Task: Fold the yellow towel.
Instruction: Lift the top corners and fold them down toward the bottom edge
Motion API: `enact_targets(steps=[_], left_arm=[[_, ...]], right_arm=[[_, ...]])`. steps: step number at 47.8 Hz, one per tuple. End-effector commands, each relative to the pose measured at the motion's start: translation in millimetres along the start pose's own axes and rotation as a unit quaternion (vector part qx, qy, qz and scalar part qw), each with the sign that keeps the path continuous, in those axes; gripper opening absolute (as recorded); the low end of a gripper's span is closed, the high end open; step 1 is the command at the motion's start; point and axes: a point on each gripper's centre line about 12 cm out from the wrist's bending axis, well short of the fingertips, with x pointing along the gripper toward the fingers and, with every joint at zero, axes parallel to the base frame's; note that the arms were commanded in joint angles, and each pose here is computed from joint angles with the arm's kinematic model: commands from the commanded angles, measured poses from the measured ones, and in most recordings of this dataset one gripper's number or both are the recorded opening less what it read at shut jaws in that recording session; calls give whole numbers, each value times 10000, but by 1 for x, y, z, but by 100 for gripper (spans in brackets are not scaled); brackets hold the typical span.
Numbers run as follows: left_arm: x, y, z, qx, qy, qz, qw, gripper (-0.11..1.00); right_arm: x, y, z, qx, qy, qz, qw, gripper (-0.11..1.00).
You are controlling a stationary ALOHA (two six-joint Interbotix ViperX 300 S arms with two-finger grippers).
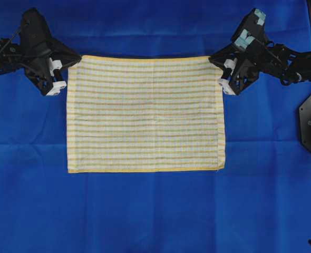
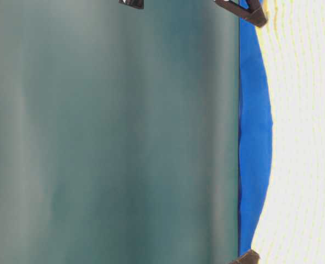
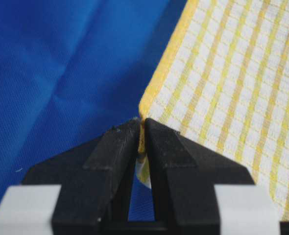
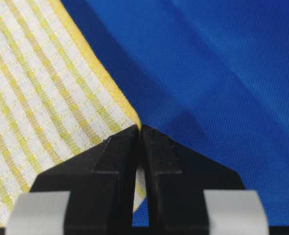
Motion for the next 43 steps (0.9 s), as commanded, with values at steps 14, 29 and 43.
enact_targets(steps=[14,29,43], left_arm=[[-17,-17,20,124,-279,-265,9992,6],[-36,-64,11,178,-251,-1034,9942,6],[-52,-109,-4,145,-81,-1800,9835,6]], right_arm=[[-22,16,2,291,-164,256,9991,2],[-47,55,-13,32,16,957,9954,2],[-67,97,-38,-341,429,1688,9841,2]])
